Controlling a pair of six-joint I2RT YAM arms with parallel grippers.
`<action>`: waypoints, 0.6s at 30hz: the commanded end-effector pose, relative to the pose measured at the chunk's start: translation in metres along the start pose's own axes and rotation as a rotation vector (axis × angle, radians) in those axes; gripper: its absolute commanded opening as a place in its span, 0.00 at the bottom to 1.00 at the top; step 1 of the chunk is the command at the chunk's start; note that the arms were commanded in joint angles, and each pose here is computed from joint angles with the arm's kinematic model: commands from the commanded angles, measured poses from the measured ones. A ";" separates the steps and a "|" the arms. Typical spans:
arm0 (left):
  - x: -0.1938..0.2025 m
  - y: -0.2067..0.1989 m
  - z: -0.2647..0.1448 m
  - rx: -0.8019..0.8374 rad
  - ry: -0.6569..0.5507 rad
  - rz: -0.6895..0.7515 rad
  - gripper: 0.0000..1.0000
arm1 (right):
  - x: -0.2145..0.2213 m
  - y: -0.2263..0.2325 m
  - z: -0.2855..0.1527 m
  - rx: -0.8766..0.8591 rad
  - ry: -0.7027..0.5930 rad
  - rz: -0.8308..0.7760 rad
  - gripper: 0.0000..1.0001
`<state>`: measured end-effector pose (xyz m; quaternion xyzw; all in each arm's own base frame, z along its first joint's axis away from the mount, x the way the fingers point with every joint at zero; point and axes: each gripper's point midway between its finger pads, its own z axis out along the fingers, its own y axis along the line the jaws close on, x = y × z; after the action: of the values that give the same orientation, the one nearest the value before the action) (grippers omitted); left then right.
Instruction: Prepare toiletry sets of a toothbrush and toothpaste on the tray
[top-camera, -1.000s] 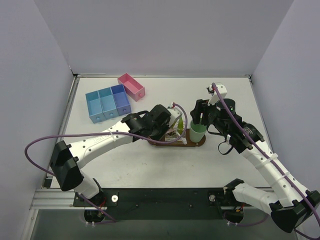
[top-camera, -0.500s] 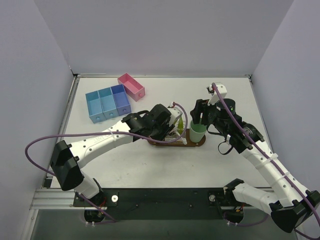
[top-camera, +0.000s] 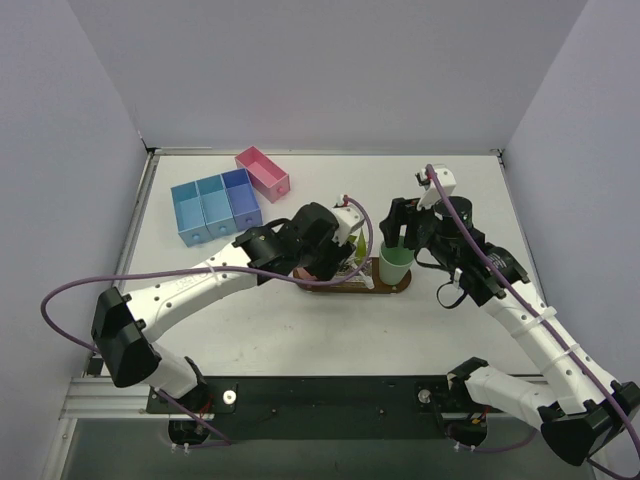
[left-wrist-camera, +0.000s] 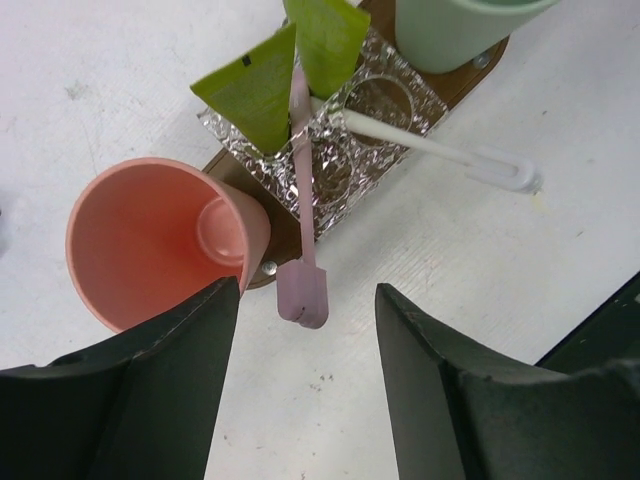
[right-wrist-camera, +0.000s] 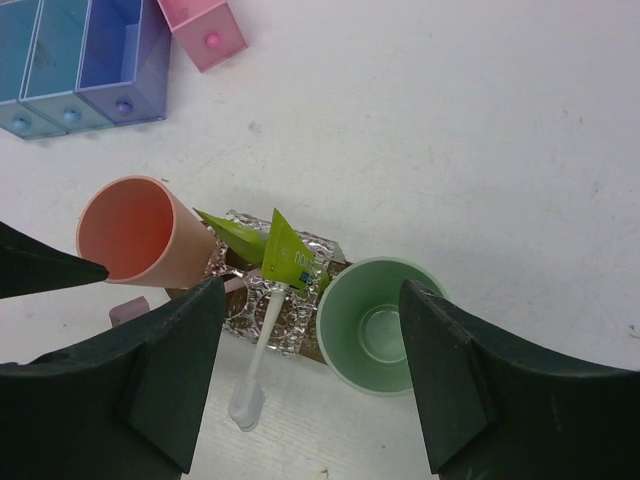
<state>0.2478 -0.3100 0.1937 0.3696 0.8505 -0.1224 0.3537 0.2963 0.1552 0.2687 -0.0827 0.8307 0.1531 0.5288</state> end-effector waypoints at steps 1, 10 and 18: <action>-0.049 0.003 -0.027 0.050 -0.227 -0.065 0.68 | -0.008 0.001 0.002 -0.019 -0.027 0.031 0.66; -0.064 0.088 -0.047 0.019 -0.419 -0.328 0.68 | -0.011 -0.025 0.001 0.032 -0.037 0.090 0.67; -0.034 0.179 -0.081 -0.147 -0.570 -0.534 0.69 | -0.017 -0.069 -0.018 0.173 -0.099 0.144 0.68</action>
<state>0.3400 -0.1931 0.2433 0.1081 0.8418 -0.2177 0.4820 0.3122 0.1007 0.2587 0.0042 0.8398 0.1334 0.5262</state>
